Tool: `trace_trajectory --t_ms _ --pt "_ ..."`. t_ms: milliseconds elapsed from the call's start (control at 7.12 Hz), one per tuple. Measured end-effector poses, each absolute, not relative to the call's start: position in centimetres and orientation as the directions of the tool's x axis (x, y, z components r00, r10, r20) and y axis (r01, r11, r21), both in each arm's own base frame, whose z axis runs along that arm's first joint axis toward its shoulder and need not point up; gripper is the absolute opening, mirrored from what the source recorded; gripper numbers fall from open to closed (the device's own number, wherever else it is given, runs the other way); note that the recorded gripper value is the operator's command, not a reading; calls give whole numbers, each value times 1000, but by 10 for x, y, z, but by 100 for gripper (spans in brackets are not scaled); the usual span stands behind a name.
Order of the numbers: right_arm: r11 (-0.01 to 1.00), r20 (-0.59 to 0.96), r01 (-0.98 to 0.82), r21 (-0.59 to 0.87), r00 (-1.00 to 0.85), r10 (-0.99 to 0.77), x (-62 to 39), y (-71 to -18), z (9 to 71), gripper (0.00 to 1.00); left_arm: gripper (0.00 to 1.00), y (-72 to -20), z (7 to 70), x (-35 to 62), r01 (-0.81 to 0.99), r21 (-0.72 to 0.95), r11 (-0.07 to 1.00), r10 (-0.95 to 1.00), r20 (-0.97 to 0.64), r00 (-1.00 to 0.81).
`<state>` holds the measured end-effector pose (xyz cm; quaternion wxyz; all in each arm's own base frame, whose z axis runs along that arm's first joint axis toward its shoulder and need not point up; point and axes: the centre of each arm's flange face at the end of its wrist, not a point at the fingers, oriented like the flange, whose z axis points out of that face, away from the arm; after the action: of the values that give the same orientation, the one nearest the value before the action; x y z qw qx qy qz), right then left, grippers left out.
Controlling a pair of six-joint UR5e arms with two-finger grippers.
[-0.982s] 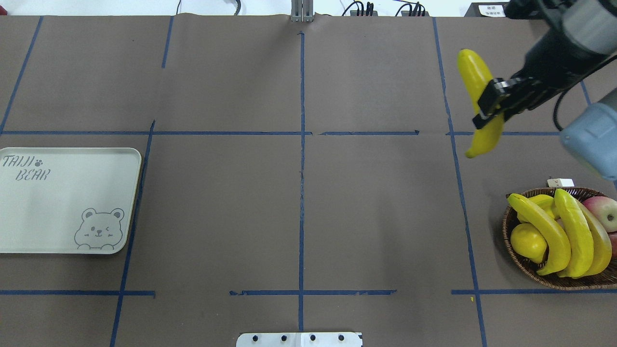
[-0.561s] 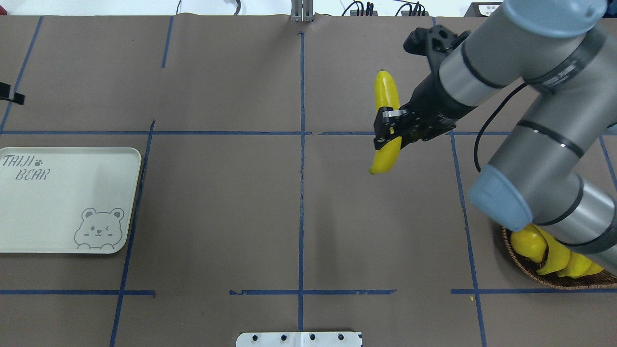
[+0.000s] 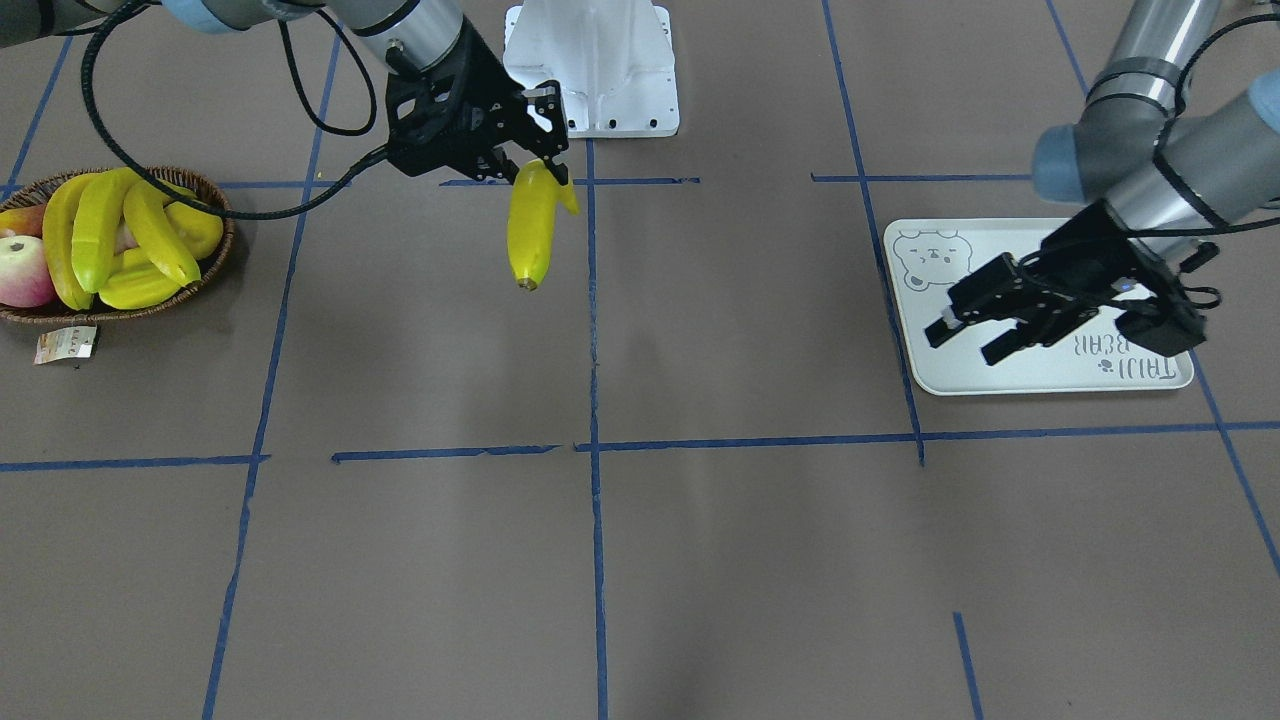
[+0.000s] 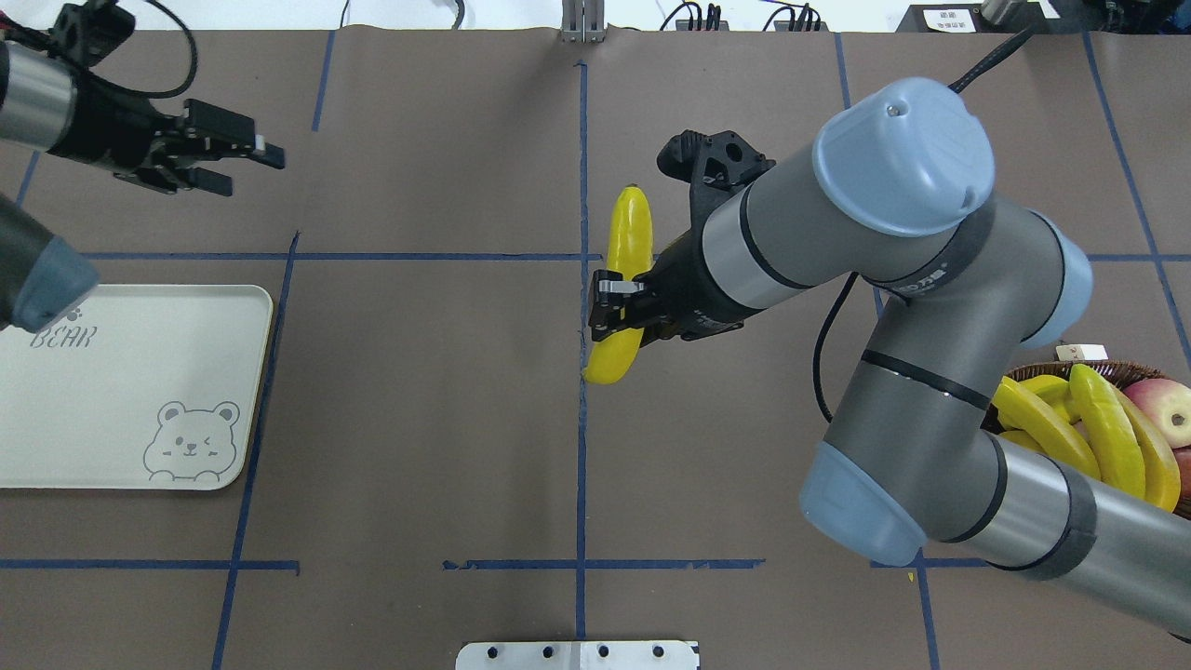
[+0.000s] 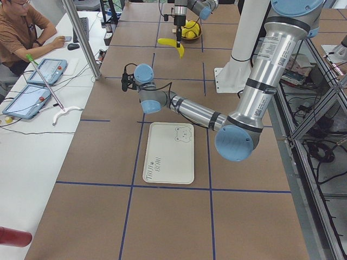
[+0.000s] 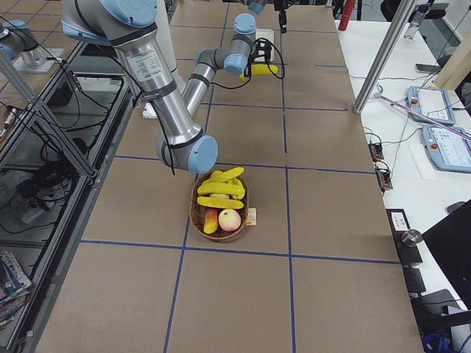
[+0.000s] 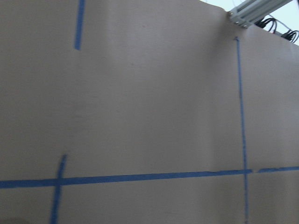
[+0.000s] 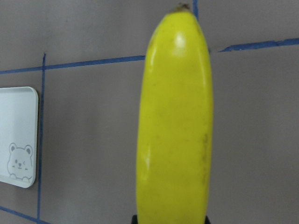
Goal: Transfer all bananas from basket to plate
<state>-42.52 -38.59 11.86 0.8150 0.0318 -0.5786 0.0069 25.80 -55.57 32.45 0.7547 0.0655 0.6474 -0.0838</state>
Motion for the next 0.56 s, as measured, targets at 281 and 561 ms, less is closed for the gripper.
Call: trace_trajectory --t_ms 281,561 --pt "997 957 -40 73 284 -58 -441 -368 103 1 99 -541 243 291 168 -100 981 -105 -994 21" --pt "994 965 -34 100 245 -88 -444 -362 95 1 96 -515 207 322 93 -96 991 -92 -995 -47"
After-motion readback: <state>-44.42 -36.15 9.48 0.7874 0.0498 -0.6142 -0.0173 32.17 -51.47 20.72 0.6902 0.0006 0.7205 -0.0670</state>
